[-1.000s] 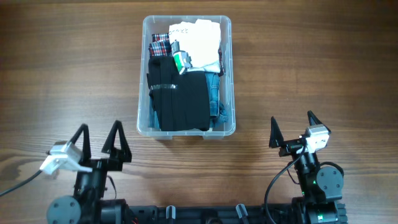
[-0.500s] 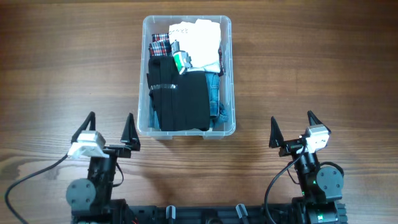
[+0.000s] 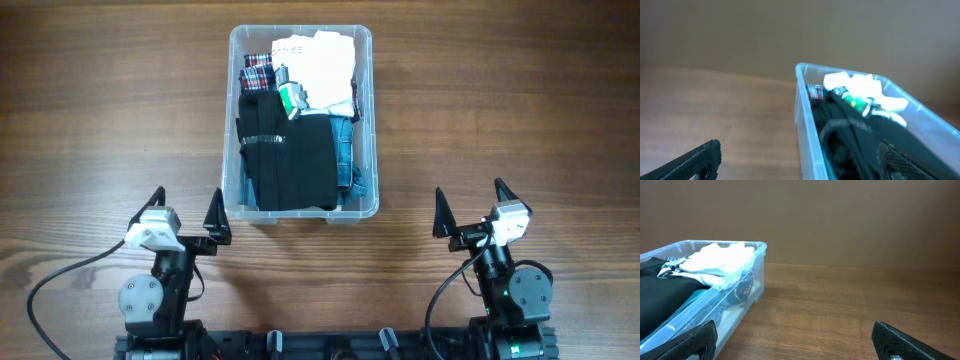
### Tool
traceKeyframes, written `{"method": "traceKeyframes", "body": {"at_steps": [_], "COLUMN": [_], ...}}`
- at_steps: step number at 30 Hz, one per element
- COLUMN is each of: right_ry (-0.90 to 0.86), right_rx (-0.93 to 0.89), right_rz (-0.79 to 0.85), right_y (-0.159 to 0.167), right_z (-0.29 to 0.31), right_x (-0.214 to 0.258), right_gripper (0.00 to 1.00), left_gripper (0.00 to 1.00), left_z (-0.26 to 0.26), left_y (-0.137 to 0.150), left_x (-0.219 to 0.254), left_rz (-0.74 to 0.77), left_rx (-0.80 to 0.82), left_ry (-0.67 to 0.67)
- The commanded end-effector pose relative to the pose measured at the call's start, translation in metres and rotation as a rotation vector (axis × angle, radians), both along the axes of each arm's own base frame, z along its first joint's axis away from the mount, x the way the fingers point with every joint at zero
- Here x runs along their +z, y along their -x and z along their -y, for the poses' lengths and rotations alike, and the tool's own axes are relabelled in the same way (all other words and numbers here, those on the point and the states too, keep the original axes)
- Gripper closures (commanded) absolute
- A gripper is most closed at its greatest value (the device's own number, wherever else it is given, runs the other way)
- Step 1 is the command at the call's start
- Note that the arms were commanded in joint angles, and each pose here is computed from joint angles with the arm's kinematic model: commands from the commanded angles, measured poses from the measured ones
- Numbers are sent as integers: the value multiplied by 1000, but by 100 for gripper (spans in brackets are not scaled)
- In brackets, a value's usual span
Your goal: Pack container
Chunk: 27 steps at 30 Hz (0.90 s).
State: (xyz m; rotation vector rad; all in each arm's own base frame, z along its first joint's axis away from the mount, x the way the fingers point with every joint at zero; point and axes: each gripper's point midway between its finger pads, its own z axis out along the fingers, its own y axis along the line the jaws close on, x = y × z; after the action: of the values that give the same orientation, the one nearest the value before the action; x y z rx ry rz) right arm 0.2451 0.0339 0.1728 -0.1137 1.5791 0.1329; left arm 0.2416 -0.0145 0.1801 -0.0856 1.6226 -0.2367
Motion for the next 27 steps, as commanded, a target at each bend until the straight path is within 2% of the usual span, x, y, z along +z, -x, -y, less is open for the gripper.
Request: {"method": "traceKeyframes", "body": {"at_steps": [1, 7, 27], "right_ry": [11, 11, 11], "right_rx": [8, 8, 8], "right_rz": [10, 11, 10], "right_y": [1, 1, 1], "right_z": [-1, -1, -1], "right_x": [2, 2, 2], "right_gripper": [0, 0, 0], "left_gripper": [0, 0, 0], "left_z": [3, -5, -5], "left_y": [1, 1, 0], "left_x": [-15, -25, -25], "left_rz": [-44, -75, -76], "left_rx": [-17, 28, 29], "left_ry": [-21, -24, -23]}}
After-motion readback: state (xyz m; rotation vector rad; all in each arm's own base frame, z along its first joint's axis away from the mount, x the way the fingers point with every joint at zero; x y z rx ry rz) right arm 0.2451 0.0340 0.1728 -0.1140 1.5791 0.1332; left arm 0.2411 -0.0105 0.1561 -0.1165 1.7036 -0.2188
